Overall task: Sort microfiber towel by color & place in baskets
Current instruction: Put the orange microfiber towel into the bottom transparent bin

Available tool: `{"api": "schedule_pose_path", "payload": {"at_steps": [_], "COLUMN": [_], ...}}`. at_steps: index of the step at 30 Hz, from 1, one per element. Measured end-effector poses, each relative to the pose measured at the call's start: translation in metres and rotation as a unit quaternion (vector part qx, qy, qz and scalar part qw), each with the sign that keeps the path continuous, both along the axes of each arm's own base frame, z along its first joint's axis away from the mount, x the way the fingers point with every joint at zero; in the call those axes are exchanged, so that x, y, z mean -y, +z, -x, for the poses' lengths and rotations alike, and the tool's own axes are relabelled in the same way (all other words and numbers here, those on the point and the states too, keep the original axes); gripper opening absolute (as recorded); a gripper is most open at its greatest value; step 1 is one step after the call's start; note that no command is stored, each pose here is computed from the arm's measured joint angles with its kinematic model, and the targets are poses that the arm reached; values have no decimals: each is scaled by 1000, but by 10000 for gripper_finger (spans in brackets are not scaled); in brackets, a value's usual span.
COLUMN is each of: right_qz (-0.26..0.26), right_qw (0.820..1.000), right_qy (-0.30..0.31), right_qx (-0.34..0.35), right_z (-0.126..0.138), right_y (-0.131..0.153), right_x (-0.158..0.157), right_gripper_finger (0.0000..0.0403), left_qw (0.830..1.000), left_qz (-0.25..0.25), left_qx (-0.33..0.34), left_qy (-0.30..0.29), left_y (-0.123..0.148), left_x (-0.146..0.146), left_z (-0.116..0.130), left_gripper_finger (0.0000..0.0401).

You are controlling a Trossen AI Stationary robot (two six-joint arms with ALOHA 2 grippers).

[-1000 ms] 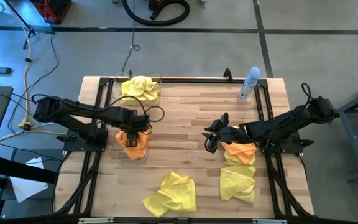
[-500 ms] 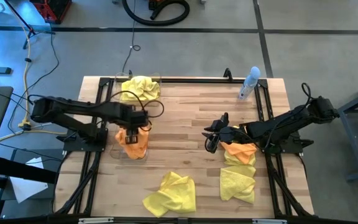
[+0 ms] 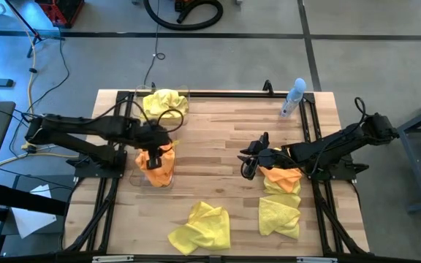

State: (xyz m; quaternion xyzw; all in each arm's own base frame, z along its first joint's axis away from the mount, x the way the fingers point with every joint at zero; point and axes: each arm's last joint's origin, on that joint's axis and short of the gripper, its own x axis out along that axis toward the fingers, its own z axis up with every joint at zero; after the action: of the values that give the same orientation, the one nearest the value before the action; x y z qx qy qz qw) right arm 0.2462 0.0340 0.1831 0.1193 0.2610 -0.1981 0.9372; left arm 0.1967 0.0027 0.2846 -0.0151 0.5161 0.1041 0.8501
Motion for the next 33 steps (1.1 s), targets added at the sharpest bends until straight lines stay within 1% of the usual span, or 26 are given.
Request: {"api": "schedule_pose_path", "payload": {"at_steps": [2, 4, 8, 11, 13, 14, 16, 19, 25, 28, 30, 32, 33], "right_qz": [0, 0, 0, -1, -1, -1, -1, -1, -1, -1, -1, 0, 0], "right_qw": [1000, 1000, 1000, 1000, 1000, 1000, 1000, 1000, 1000, 1000, 1000, 1000, 1000], "right_qy": [0, 0, 0, -1, -1, -1, -1, -1, -1, -1, -1, -1, -1], "right_qx": [0, -1, -1, -1, -1, -1, -1, -1, -1, -1, -1, -4, -6], "right_z": [0, 0, 0, 0, 0, 0, 0, 0, 0, 0, 0, 1, 1], "right_y": [0, 0, 0, 0, 0, 0, 0, 0, 0, 0, 0, -1, -1], "right_x": [0, 0, 0, 0, 0, 0, 0, 0, 0, 0, 0, 0, 0], "right_gripper_finger": [110, 110, 110, 110, 110, 110, 110, 110, 110, 110, 110, 110, 110], "left_qw": [1000, 1000, 998, 995, 992, 991, 993, 992, 992, 986, 976, 962, 960], "left_qz": [4, 4, 6, 7, 13, 19, 23, 22, 26, 43, 51, 53, 54], "left_qx": [-5, -17, -56, -103, -126, -129, -111, -121, -120, -157, -206, -257, -260], "left_qy": [3, 3, 4, 13, 23, 22, 18, 20, 20, 24, 49, 79, 86], "left_y": [-1, -9, -39, -64, -74, -75, -71, -72, -72, -73, -74, -74, -74], "left_x": [3, 4, 5, 4, 4, 4, 5, 4, 3, 4, 4, 4, 4], "left_z": [3, 4, 8, 18, 24, 24, 21, 22, 22, 30, 40, 51, 52], "left_gripper_finger": [131, 131, 131, 131, 131, 131, 131, 131, 131, 131, 131, 131, 131]}}
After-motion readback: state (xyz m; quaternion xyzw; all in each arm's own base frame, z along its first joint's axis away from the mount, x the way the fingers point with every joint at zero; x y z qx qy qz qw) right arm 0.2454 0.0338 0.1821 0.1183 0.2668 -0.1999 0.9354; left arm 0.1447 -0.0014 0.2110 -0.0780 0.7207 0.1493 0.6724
